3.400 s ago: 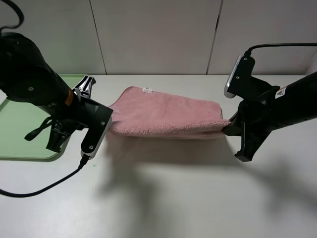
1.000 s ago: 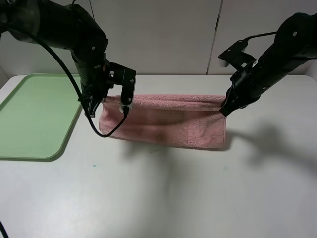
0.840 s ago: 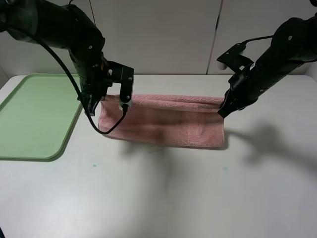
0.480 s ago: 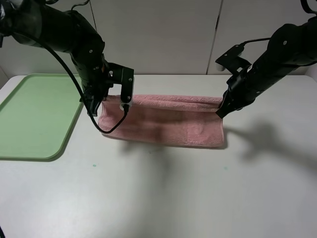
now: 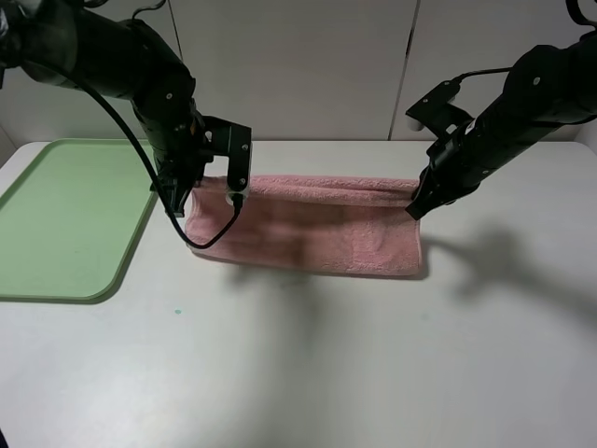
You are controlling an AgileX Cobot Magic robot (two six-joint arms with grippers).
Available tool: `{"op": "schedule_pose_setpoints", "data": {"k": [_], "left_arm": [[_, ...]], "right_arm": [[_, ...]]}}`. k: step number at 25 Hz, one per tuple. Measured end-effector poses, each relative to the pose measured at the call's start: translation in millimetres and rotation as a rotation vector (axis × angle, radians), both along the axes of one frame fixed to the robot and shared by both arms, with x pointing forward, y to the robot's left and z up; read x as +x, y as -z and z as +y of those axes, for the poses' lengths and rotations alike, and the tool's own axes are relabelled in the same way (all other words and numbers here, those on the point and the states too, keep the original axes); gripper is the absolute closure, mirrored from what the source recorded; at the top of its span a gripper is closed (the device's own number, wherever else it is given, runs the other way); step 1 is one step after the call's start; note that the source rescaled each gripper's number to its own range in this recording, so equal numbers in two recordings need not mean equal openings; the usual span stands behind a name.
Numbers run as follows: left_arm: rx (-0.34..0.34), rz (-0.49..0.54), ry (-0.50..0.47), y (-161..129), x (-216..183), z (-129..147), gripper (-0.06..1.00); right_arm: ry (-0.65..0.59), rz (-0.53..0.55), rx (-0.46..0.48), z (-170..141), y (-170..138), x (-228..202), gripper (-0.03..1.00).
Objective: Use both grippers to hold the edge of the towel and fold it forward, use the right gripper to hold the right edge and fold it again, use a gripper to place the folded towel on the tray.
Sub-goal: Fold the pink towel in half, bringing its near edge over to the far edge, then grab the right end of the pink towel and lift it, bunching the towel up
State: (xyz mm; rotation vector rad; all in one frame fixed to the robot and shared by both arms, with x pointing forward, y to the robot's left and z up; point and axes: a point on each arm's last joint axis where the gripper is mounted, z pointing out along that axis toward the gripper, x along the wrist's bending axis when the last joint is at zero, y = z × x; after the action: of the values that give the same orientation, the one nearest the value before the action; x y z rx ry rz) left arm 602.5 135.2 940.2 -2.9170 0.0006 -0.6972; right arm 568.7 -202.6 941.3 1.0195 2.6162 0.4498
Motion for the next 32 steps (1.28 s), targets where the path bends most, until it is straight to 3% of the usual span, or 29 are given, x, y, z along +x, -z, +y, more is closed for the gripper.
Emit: {"op": "schedule_pose_setpoints", "data": {"k": [4, 6, 9, 11, 14, 17, 20, 27, 32], "left_arm": [[-0.006, -0.008, 0.006, -0.2, 0.7, -0.8, 0.93], [-0.008, -0.014, 0.012, -0.5, 1.3, -1.1, 0.9], [-0.008, -0.027, 0.022, -1.1, 3.1, -0.4, 0.8], [-0.017, -0.046, 0.035, -1.8, 5.3, -0.6, 0.7], [-0.033, -0.091, 0.064, -3.8, 9.3, -2.8, 0.5], [-0.067, -0.147, 0.086, -6.5, 13.7, -6.4, 0.3], [-0.105, -0.178, 0.098, -7.3, 16.2, -9.8, 0.2], [-0.13, -0.195, 0.109, -7.1, 17.7, -12.5, 0.13], [-0.172, -0.199, 0.044, -7.2, 17.8, -12.5, 0.01]], "right_arm": [[-0.002, -0.024, -0.002, -0.1, -0.8, 1.9, 0.91], [-0.003, -0.047, -0.004, -0.5, -1.6, 3.8, 0.76], [0.002, -0.096, -0.005, -2.8, -3.6, 8.4, 0.4], [0.008, -0.14, 0.001, -2.8, -5.6, 12.0, 0.21], [0.016, -0.209, 0.011, -2.6, -9.2, 17.3, 0.04], [0.022, -0.26, 0.018, -2.9, -12.0, 21.2, -0.02], [0.024, -0.27, 0.02, -2.8, -12.6, 22.0, -0.03], [0.023, -0.27, 0.02, -2.8, -12.6, 22.0, -0.03], [0.023, -0.263, 0.019, -2.9, -12.2, 21.5, -0.03]]}}
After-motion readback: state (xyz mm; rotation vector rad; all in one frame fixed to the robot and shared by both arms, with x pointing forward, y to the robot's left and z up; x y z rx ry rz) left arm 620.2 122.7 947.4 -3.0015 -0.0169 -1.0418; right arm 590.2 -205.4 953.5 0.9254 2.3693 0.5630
